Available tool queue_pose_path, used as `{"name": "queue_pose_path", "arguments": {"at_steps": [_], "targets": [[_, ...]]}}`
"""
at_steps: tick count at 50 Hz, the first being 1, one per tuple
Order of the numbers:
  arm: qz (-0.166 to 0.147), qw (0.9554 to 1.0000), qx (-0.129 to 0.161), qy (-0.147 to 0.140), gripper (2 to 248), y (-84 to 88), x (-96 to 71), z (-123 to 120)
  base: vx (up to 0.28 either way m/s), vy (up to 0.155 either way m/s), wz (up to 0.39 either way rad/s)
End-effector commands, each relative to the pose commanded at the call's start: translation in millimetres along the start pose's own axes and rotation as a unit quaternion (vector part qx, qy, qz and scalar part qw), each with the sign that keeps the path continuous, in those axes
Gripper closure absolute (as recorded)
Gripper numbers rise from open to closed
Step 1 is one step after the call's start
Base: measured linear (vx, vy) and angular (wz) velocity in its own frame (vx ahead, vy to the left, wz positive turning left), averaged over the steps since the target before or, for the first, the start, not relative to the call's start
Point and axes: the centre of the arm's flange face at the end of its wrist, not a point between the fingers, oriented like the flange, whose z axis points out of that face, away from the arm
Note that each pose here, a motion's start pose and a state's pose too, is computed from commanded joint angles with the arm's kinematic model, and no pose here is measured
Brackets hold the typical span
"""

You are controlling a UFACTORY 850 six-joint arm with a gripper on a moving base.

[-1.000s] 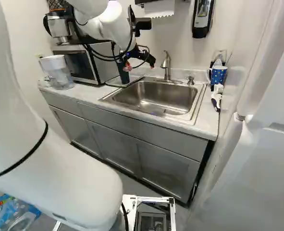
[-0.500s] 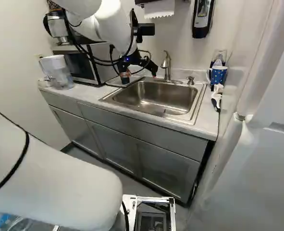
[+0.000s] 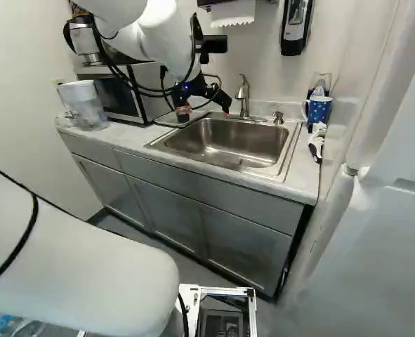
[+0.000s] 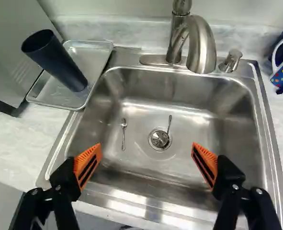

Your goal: Rinse the cup and place it in the tray

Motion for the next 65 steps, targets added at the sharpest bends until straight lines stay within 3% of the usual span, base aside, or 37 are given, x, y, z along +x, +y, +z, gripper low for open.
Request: {"name": "queue_pose_path", "arguments": {"at_steps": [65], "targets": [[0.0, 1.0, 0.0, 0.0, 3, 0.0, 0.0, 0.0, -0.015, 0.013, -0.002]]}}
